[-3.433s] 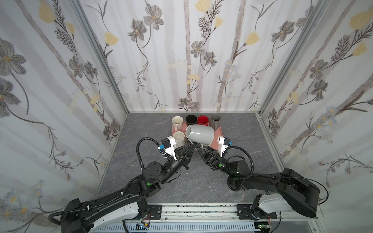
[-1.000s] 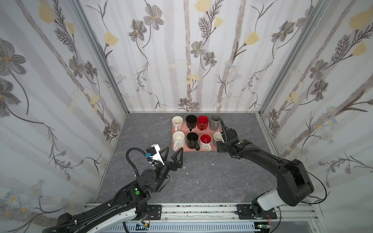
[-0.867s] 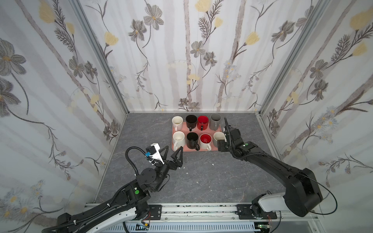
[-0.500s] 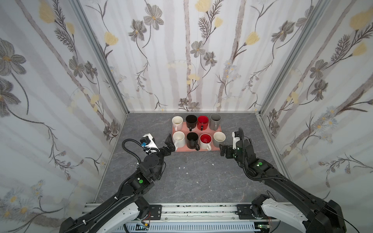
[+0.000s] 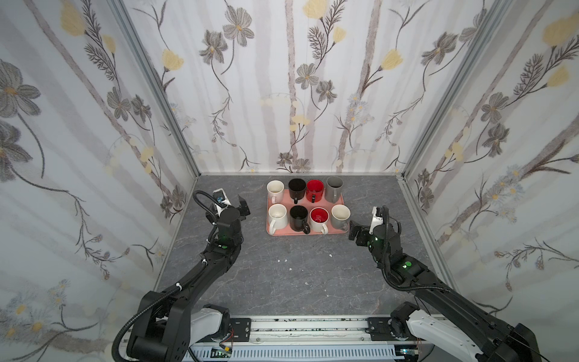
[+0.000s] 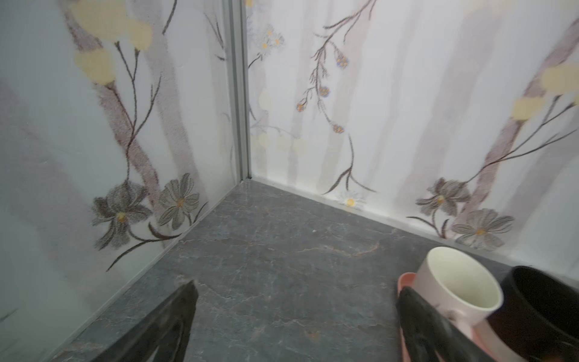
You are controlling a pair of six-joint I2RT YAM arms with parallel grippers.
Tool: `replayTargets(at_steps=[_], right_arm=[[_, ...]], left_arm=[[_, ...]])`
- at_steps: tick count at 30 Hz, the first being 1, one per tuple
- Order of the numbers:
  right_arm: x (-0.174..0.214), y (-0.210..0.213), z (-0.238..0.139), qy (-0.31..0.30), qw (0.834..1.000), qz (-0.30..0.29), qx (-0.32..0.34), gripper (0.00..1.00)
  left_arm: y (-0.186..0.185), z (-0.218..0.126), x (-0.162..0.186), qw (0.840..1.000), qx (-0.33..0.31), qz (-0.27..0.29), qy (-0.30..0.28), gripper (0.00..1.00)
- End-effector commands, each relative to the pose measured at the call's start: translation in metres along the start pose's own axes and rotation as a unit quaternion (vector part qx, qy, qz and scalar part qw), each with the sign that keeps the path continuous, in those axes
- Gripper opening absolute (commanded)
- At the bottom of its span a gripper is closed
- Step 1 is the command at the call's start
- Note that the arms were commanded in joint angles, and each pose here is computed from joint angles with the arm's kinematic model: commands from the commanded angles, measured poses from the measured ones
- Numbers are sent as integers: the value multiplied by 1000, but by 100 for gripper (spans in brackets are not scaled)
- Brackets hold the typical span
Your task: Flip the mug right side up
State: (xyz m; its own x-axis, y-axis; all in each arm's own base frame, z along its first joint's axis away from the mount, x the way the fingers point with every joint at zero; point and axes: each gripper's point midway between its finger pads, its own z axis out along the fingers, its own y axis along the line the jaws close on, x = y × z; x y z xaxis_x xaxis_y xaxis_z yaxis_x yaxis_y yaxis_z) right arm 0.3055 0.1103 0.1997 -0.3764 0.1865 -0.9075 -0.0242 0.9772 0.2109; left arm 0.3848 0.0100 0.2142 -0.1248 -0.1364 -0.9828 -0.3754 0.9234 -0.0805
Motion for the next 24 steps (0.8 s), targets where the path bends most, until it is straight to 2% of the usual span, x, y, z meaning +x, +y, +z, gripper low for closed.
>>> replayTargets(at_steps=[1,5,7,12,15,19,21,23,24], right_arm=[[-9,1,-1,-24,1000,2,-6,100],[-12,-7,0,-32,999,4,14,100],[-15,-15,-1,-44,998,12,33,100],[-21,-27,-4,-80,995,34,45,100],[-25,-34,-4,-106,992,47,47,100],[-33,-52,-3,-144,984,66,78,100],[-34,-61,-4,-159,980,78,92,100],[-41,-67,-5,-180,976,65,103,100],[-45,-72,-6,-188,974,54,116,100]], left_arm=[[4,15,17,1000,11,25,0,100],[11,18,47,999,13,51,-2,100],[13,13,53,998,22,47,-19,100],[5,19,75,997,52,50,-11,100],[12,21,76,998,47,32,-17,100],[10,29,82,996,84,16,9,100],[8,25,82,994,105,13,5,100],[9,18,86,992,124,5,-2,100],[13,13,84,992,124,2,-26,100]])
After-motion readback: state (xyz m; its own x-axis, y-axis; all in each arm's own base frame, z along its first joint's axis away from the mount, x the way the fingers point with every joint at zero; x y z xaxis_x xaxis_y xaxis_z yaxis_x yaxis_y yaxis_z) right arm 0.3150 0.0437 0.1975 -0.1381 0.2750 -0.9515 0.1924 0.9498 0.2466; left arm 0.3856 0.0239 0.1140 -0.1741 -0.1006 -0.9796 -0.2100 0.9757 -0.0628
